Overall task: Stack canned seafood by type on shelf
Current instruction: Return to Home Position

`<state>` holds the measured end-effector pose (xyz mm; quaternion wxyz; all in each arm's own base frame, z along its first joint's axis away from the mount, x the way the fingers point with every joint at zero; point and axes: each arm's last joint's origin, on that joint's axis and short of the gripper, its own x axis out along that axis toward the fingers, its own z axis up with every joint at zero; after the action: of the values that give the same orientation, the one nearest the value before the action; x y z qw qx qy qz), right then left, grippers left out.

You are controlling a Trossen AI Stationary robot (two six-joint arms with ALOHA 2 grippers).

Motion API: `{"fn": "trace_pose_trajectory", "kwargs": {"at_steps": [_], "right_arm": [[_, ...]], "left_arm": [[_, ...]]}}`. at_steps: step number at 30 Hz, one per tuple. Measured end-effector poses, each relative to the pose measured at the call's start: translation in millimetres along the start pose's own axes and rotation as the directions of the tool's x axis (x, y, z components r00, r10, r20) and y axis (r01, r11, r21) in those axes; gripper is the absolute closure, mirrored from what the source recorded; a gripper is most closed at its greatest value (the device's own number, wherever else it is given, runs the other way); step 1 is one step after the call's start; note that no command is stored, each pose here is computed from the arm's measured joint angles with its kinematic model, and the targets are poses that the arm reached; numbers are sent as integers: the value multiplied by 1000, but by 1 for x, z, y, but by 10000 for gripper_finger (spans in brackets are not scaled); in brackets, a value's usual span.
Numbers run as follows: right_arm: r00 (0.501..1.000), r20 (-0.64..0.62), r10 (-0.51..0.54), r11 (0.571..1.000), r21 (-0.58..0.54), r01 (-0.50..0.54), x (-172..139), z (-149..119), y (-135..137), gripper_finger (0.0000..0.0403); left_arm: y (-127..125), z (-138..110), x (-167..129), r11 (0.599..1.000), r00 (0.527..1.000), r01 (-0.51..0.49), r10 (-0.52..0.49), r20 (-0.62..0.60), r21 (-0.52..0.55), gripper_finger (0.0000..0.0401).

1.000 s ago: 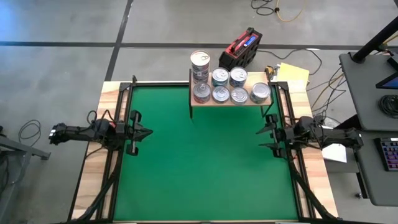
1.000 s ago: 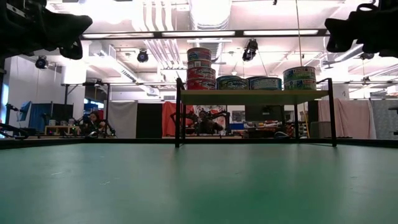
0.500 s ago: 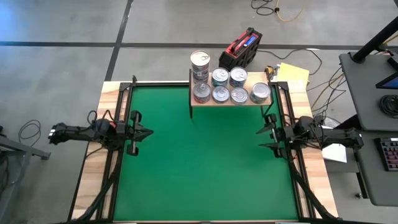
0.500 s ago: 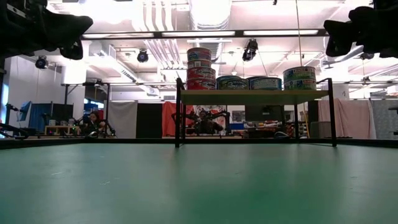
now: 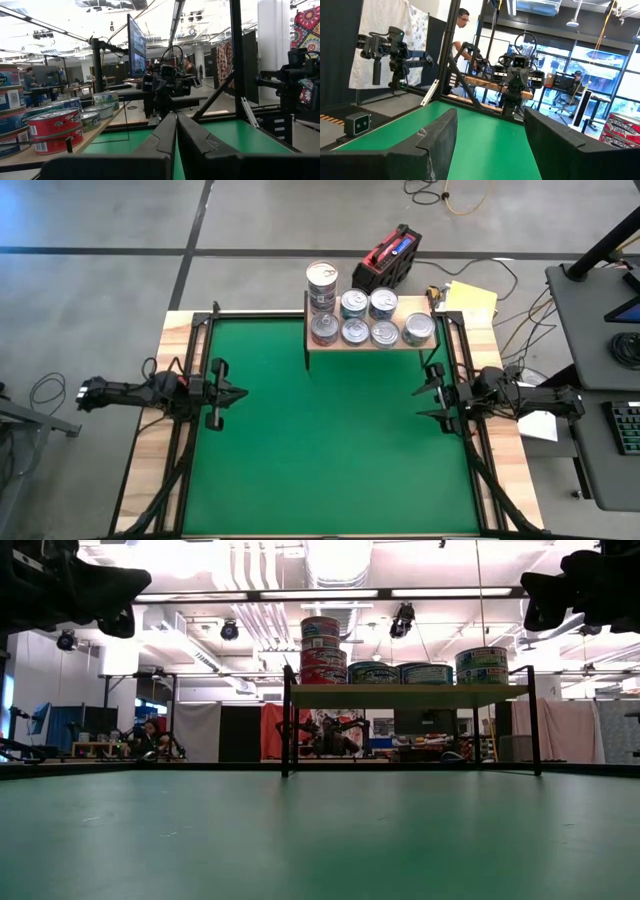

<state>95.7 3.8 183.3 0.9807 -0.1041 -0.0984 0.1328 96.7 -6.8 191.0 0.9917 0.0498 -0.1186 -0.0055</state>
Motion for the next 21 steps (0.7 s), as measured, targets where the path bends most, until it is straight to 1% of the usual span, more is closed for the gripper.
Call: {"fn": "trace_pose_trajectory", "kwargs": {"at_steps": [21], "right_arm": [[1000,0,0,1000,0,0,0,0,0,184]], "left_arm": [[-1,-5,4,1000,998,7,-6,-55,3,401]]}}
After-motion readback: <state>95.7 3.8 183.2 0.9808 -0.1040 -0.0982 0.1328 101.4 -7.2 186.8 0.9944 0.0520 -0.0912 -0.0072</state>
